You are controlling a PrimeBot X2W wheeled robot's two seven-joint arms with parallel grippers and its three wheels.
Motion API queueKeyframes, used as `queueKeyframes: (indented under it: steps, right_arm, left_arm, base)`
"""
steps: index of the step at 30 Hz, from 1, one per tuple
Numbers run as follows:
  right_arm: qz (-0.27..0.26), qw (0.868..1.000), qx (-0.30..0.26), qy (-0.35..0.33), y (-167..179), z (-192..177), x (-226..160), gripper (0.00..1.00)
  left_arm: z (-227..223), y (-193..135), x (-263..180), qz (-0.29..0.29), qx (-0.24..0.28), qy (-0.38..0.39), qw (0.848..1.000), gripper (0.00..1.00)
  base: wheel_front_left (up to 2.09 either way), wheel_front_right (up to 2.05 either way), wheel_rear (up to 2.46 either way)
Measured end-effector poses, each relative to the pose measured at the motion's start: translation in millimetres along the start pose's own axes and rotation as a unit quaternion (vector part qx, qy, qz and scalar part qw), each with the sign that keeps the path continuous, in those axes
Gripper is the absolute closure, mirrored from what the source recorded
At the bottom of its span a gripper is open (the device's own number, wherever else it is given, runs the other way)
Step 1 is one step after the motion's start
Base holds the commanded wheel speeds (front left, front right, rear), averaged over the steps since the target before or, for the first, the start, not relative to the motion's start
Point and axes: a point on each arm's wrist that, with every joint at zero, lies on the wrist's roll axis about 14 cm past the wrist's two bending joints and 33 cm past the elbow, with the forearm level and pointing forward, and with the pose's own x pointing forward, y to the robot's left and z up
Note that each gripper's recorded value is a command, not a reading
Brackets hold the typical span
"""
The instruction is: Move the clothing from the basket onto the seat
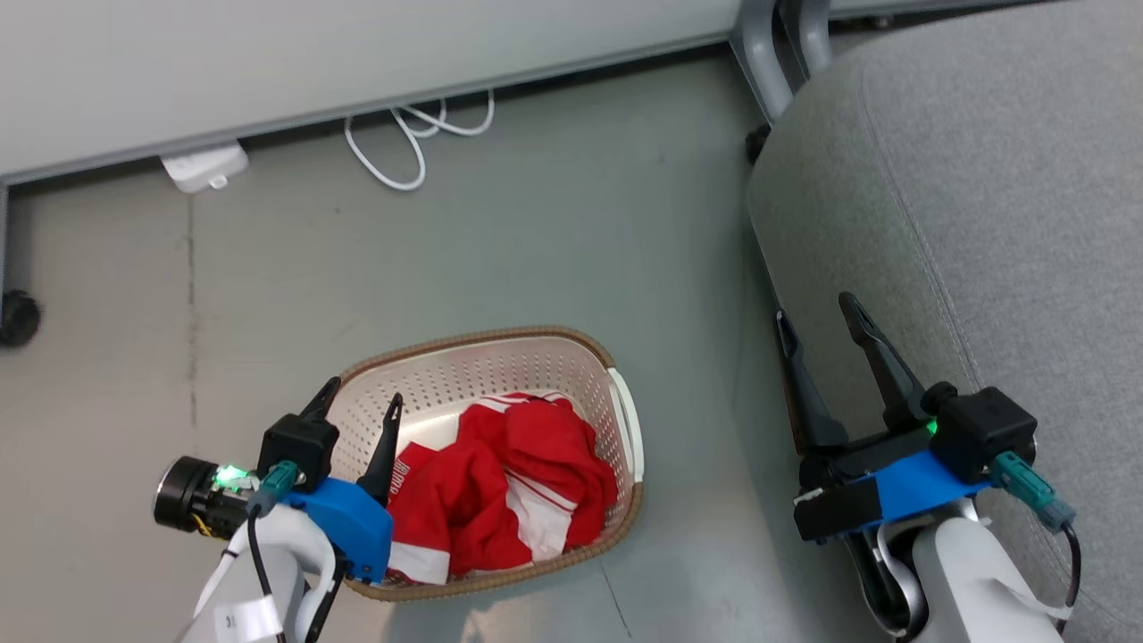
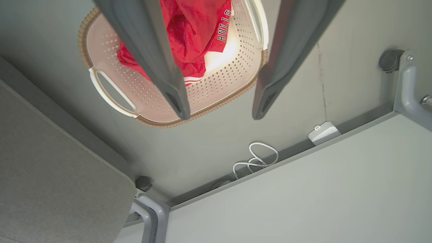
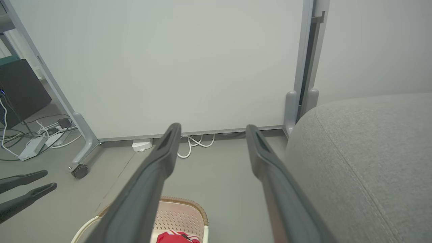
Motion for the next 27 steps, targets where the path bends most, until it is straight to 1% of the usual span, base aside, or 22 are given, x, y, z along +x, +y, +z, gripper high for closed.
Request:
queueKeyframes:
  steps: [3, 6, 9, 12, 18, 21, 22, 27]
  right_arm:
    - [-0.004, 1.000, 0.008, 0.009, -5.4, -10.1, 9.4, 0.00]
    - [-0.009, 1.000, 0.010, 0.005, -12.5, -11.7, 20.9, 0.00]
    - [-0.018, 1.000, 0.008, 0.007, -21.8, -17.3, 28.0, 0.00]
    - [-0.026, 0.999, 0.010, 0.021, -29.7, -30.5, 30.9, 0.00]
    - [-0.033, 0.998, 0.023, 0.045, -37.2, -52.4, 35.2, 0.00]
    - [-0.040, 0.997, 0.024, 0.060, -42.7, -64.5, 34.4, 0.00]
    - [-0.043, 0.996, 0.024, 0.068, -45.9, -71.6, 35.1, 0.00]
    - [-0.049, 0.995, 0.025, 0.084, -52.2, -86.7, 36.2, 0.00]
  left_arm:
    - [-24.5, -6.2, 20.8, -0.032, 0.008, 0.050, 0.998, 0.00]
    - [-52.4, -8.3, 36.7, -0.058, 0.012, 0.101, 0.993, 0.00]
    - [-77.0, -12.0, 51.7, -0.080, 0.013, 0.145, 0.986, 0.00]
    - [-104.5, -14.3, 62.9, -0.097, 0.014, 0.190, 0.977, 0.00]
    - [-156.5, -17.5, 77.3, -0.118, 0.016, 0.275, 0.954, 0.00]
    - [-173.8, -21.0, 86.7, -0.123, 0.007, 0.301, 0.946, 0.00]
    - [-185.2, -23.8, 91.6, -0.126, 0.001, 0.317, 0.940, 0.00]
    - [-212.5, -22.3, 100.0, -0.118, 0.002, 0.355, 0.928, 0.00]
  base:
    - [0.00, 0.00, 0.00]
    - [0.00, 0.00, 0.00]
    - [0.00, 0.00, 0.00]
    - [0.00, 0.00, 0.00]
    - [0.00, 0.00, 0.00]
    - [0.00, 0.00, 0.00]
    - [0.00, 0.00, 0.00]
    - [0.00, 0.00, 0.00]
